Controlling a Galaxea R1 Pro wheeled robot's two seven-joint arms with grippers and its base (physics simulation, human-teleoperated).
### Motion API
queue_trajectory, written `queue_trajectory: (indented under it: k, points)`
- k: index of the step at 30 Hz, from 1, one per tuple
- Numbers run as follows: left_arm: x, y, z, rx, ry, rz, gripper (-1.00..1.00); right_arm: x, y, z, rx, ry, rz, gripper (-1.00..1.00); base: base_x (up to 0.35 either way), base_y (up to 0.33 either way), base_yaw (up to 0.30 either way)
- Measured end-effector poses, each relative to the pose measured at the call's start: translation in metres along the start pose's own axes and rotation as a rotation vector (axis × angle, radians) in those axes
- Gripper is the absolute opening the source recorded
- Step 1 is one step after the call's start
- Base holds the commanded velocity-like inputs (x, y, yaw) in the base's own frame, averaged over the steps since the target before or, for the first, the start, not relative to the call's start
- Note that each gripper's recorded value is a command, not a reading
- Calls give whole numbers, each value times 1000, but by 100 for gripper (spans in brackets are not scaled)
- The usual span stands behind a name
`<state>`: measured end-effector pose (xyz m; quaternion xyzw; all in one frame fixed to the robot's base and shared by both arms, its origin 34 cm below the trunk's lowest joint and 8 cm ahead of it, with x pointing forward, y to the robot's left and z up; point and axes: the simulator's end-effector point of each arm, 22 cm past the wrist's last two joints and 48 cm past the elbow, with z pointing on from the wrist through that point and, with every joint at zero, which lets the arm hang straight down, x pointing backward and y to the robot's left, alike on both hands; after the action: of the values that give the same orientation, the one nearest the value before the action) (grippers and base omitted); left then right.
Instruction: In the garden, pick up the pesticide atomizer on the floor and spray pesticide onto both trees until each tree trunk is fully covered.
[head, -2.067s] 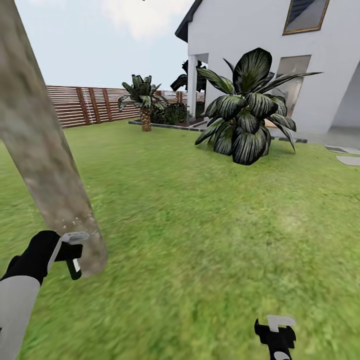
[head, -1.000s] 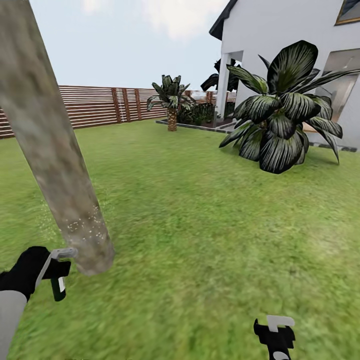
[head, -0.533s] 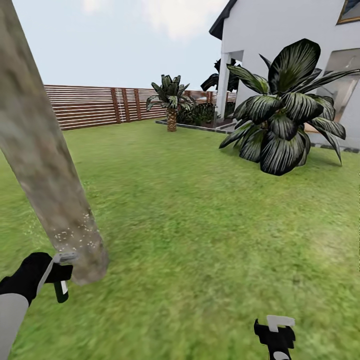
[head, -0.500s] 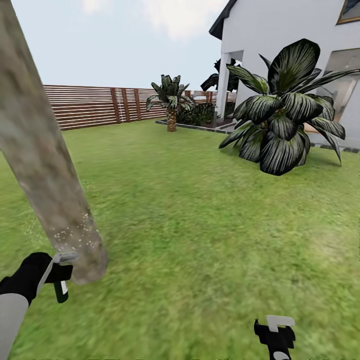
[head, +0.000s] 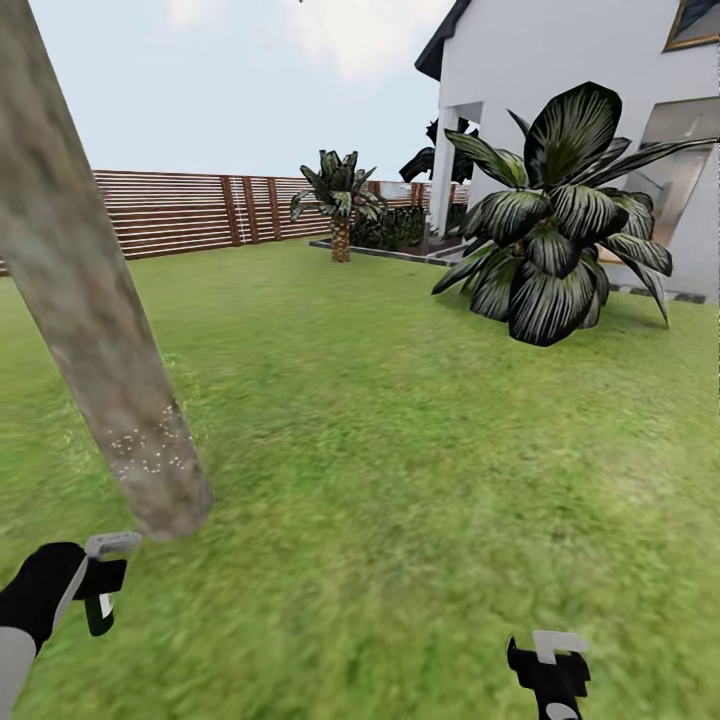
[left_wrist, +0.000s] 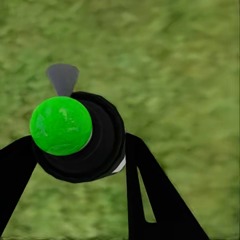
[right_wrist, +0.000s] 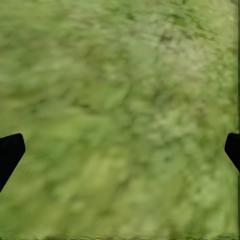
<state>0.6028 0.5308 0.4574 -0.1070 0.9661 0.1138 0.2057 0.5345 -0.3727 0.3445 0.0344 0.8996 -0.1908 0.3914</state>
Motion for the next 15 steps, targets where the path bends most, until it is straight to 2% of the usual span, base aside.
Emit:
queue_trajectory:
  k: [7,10,11,13,15]
  points:
    - [0,0,0,0,-6,-3,-100,0,1,0,-1,0,1,100,-326,-4,0]
    - [-5,-4,5,22,-106,30,-100,0,1,0,0,2,2,100,-66,0,0]
    - [-8,-12,6,50,-135,50,-100,0,1,0,-1,2,1,100,-17,0,0]
    - [-6,-41,6,140,-170,148,-100,-5,9,0,-37,-16,-40,100,-8,0,0]
    - [3,-96,1,299,-197,357,-100,-15,50,-4,-219,-78,-219,100,-2,0,0]
